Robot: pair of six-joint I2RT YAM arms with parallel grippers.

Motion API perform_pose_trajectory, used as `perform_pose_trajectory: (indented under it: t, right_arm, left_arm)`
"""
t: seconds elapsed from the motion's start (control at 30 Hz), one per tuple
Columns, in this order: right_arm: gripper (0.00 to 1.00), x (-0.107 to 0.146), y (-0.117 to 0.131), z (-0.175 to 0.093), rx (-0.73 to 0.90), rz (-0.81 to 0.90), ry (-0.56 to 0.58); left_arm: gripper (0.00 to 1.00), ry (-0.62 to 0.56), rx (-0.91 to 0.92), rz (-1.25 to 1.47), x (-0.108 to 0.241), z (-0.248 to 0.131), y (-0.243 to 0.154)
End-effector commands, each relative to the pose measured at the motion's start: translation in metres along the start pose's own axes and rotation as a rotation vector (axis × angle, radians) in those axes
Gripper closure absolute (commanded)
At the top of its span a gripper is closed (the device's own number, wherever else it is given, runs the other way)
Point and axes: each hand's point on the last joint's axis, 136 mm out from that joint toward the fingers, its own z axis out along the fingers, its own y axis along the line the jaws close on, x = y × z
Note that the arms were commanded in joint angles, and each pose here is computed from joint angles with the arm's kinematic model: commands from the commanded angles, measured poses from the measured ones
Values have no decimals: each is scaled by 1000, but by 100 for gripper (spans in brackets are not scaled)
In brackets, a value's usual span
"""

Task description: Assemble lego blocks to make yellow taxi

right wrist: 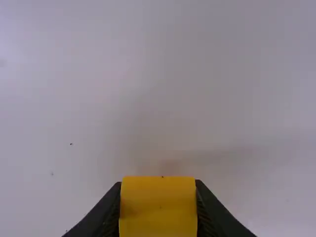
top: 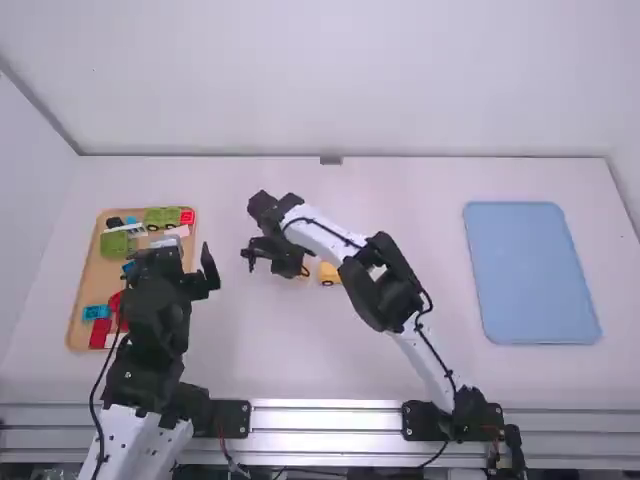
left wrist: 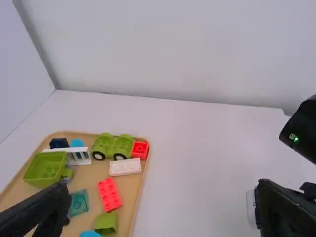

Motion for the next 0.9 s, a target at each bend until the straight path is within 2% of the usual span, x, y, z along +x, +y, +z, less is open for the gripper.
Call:
perform_pose_trajectory:
  t: [0.0,0.03,0.1,0.23,0.33,0.5,0.6,0.73,0.83,0.87]
  right_arm:
    - [66,-4,-2,0,-5,-7,-14]
    - [54,-5,-2,0,-5,-7,-14]
    - [38,-4,-2,0,-4,-2,-14]
    - [21,-7,-1,-1,-12,-4,-25]
    - [1,-13,-8,-10,3,25,-50]
    - [2,-18,-31,-46,50,93,-123]
    - [2,-17,-45,-89,72,121,-208]
    - [2,-4,-63,-137,84,162,-332]
    - [2,6,-67,-160,74,189,-397]
    - [2,17,-70,-178,66,184,-463]
  left_arm:
    - [1,-4,-16,4,-1,-1,3]
    - [1,-3,-19,4,-1,-1,4]
    - [1,-4,-20,4,-1,-1,4]
    - [1,-6,-13,4,-2,-1,3]
    - [1,-6,-37,2,-2,-1,7]
    - [1,7,-28,-17,2,-1,5]
    - [1,-20,11,-4,-5,-1,-1]
    - [1,-60,181,117,-14,2,-34]
    - [1,-55,209,125,-16,10,-42]
    - [1,-32,229,136,-16,19,-48]
